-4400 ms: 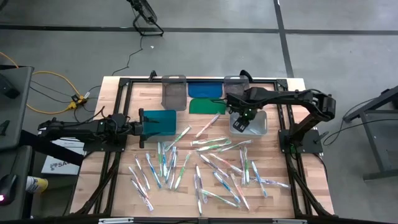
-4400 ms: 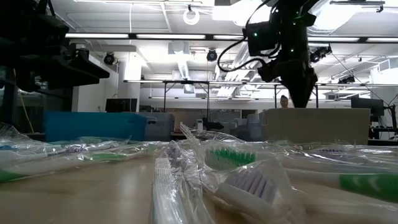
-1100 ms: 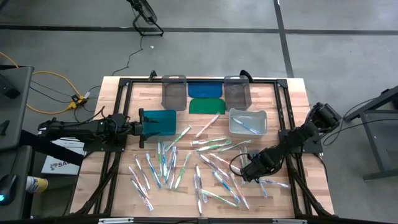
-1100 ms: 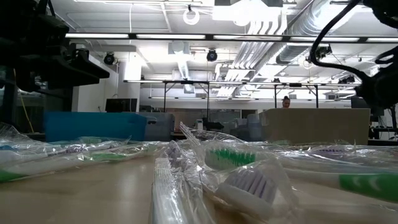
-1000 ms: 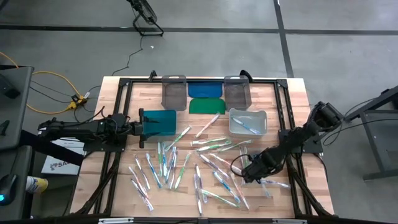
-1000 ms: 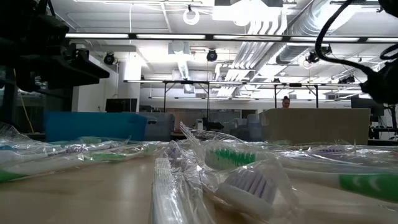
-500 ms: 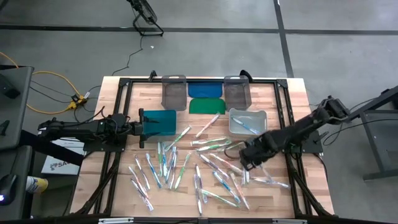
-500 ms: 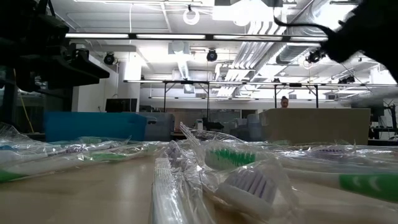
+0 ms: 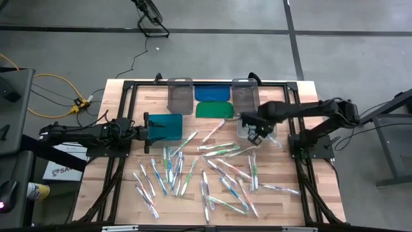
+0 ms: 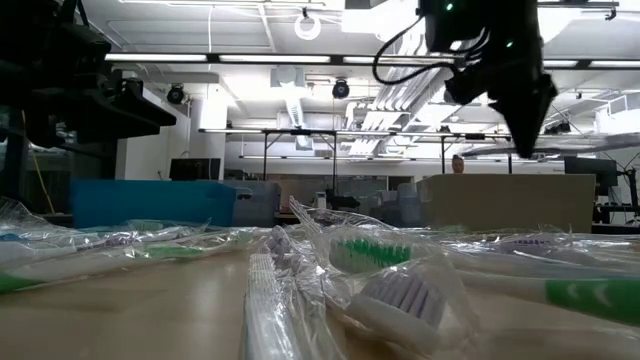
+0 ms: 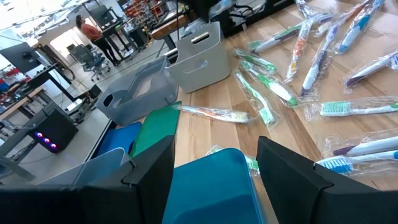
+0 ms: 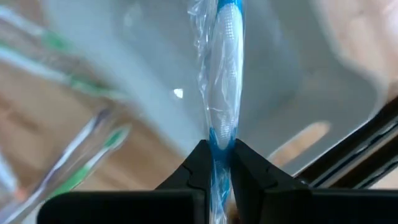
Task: Pick & Place Toothbrushes
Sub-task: Put the blue toothbrush into the grey bin, then put the violet toothbrush into the right black bin
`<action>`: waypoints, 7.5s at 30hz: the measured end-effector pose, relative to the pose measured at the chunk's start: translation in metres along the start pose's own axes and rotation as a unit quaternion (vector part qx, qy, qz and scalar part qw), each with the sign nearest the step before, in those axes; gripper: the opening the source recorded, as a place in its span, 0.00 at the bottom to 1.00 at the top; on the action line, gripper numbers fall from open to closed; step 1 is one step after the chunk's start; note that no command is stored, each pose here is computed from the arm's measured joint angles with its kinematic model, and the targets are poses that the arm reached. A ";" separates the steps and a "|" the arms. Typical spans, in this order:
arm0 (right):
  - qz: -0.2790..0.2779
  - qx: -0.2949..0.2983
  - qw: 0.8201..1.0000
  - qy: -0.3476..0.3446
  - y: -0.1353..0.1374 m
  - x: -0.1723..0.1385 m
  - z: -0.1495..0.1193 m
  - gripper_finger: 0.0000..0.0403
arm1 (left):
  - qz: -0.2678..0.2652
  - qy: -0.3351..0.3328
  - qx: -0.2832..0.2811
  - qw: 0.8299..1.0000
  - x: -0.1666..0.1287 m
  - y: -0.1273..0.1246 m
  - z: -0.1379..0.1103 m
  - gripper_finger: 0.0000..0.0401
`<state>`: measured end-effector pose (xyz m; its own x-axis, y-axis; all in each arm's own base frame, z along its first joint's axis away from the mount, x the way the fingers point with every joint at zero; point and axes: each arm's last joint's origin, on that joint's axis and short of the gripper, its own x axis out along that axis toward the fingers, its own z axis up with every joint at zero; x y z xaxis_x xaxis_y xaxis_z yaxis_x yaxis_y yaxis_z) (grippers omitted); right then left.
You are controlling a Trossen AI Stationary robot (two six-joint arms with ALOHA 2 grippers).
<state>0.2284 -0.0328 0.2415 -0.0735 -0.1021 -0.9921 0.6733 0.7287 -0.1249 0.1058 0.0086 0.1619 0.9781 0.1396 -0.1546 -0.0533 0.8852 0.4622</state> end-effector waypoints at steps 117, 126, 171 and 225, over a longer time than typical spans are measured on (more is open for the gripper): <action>0.074 -0.166 0.983 0.038 0.112 0.078 -0.227 0.44 | 0.000 0.000 0.000 1.000 0.000 0.000 0.000 0.55; 0.075 -0.177 0.980 0.043 0.109 0.085 -0.227 0.42 | 0.000 0.000 0.000 1.000 0.000 0.000 0.000 0.55; 0.188 0.034 0.981 0.001 0.067 -0.014 -0.099 0.04 | 0.000 0.000 0.000 1.000 0.000 0.000 0.000 0.55; 0.107 0.087 0.987 -0.087 -0.203 0.016 0.173 0.03 | 0.000 0.000 0.000 1.000 0.000 0.000 0.000 0.55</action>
<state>0.2182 -0.2995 0.2537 0.2012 -0.0839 -0.9759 0.7772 0.6201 0.1069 0.1058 0.0086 0.1619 0.9781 0.1395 -0.1542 -0.0534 0.8852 0.4622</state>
